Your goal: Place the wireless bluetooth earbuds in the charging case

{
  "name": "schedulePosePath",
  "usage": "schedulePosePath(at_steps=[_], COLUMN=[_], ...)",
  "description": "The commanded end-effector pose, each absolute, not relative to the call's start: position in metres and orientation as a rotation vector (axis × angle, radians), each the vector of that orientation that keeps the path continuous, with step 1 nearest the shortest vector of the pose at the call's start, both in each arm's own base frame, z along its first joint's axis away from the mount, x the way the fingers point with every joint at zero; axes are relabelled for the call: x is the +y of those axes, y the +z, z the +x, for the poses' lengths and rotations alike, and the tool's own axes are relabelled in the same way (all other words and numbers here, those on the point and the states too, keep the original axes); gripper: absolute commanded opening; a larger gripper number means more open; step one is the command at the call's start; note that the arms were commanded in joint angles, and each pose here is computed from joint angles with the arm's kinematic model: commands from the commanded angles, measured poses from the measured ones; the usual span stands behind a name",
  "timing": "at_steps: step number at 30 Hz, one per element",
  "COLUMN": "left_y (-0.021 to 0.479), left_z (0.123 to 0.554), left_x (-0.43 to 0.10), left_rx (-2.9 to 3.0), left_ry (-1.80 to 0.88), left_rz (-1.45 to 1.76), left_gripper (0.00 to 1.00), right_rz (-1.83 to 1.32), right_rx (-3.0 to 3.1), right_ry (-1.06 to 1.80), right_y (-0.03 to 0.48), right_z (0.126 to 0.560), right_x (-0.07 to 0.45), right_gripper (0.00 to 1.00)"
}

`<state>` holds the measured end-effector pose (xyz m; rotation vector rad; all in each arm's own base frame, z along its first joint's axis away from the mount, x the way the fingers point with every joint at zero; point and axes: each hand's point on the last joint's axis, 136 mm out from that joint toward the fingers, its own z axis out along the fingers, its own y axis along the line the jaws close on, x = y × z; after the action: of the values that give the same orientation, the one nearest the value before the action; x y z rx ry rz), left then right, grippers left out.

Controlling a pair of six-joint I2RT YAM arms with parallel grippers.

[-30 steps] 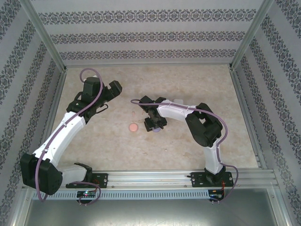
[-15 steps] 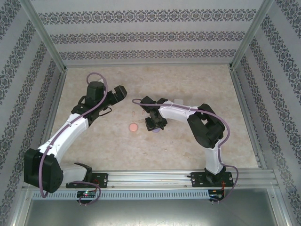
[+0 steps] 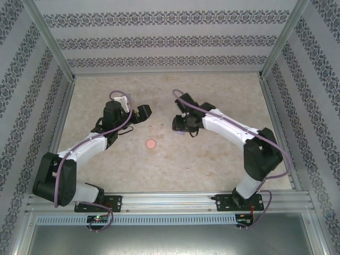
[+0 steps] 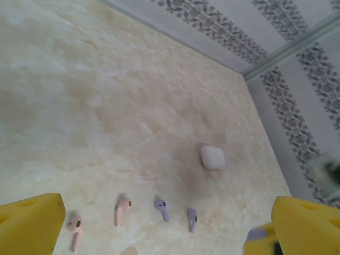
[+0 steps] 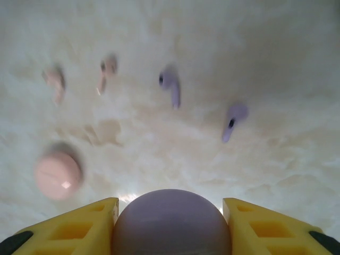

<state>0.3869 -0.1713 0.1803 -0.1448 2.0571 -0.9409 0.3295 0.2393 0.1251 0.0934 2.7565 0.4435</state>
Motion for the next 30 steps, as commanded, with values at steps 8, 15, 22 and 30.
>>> schedulePosePath(at_steps=[8,15,22,30], left_y=[0.215,0.216,0.222,0.219], left_z=[0.38,0.378,0.38,0.383], left_x=[-0.244,-0.274,-0.292,-0.315], left_rx=[1.829,1.783,1.736,1.716], left_ry=[-1.224,-1.23,-1.278,-1.334], left_rz=[0.171,0.209,0.212,0.231], left_gripper=[0.99,0.91,0.77,0.67], right_rz=[0.697,0.997,1.139,1.193], right_rx=[2.391,2.232,2.156,2.124], right_ry=[0.811,0.921,0.967,1.052], right_y=[0.212,0.22,0.216,0.215], right_z=[0.374,0.379,0.38,0.385], right_x=[0.221,0.21,0.206,0.215], right_gripper=[0.43,0.43,0.43,0.42])
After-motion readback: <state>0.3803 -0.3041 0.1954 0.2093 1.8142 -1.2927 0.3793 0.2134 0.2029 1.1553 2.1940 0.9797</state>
